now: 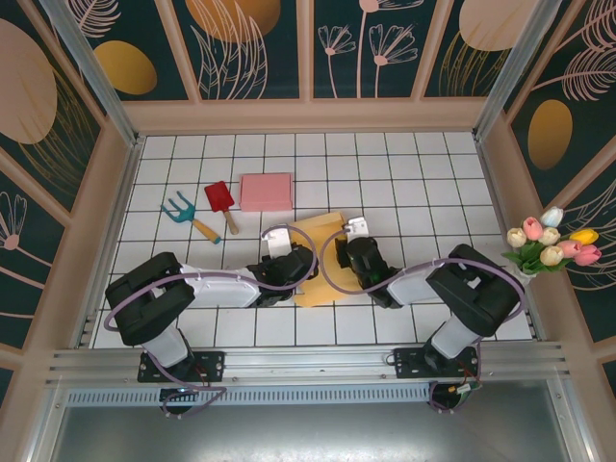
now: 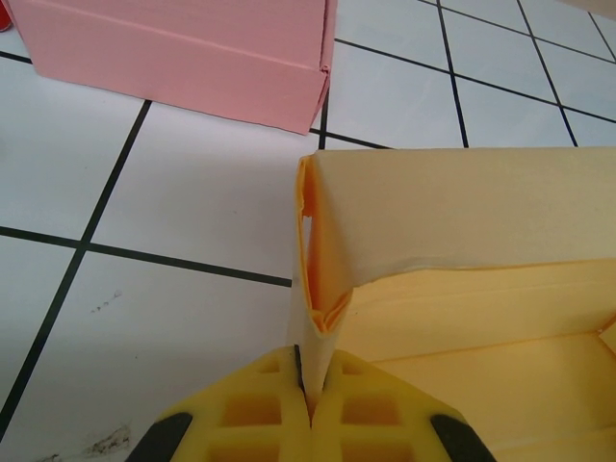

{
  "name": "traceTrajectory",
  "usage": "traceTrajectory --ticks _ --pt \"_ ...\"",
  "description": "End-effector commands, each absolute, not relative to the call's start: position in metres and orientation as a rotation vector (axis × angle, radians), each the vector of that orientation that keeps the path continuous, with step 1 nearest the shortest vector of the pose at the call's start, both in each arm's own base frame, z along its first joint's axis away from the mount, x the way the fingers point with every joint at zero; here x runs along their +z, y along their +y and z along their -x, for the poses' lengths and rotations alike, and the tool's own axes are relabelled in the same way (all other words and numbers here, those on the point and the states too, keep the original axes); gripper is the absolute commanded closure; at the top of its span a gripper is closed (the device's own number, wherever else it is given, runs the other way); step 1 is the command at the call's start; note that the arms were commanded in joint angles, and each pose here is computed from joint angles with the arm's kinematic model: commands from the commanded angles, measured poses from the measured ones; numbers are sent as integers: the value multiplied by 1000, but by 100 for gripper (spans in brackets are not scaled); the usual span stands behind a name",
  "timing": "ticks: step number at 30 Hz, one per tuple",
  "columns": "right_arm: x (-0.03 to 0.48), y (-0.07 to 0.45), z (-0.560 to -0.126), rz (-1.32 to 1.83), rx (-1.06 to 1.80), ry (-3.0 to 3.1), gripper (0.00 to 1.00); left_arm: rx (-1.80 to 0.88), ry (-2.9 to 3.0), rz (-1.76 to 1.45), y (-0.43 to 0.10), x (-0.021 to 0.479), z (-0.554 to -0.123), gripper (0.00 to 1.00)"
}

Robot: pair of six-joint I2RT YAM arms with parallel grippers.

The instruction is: Fold the paper box

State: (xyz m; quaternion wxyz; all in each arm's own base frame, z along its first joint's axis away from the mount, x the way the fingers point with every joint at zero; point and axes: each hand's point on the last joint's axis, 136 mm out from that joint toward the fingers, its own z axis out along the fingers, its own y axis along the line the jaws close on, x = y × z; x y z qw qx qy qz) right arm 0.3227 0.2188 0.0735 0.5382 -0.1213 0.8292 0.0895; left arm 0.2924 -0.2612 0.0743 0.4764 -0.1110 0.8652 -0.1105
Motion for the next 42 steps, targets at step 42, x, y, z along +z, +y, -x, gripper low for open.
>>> traceTrajectory --ticks 42 --pt "56 205 -334 250 120 1988 96 -219 2101 300 -268 75 -302 100"
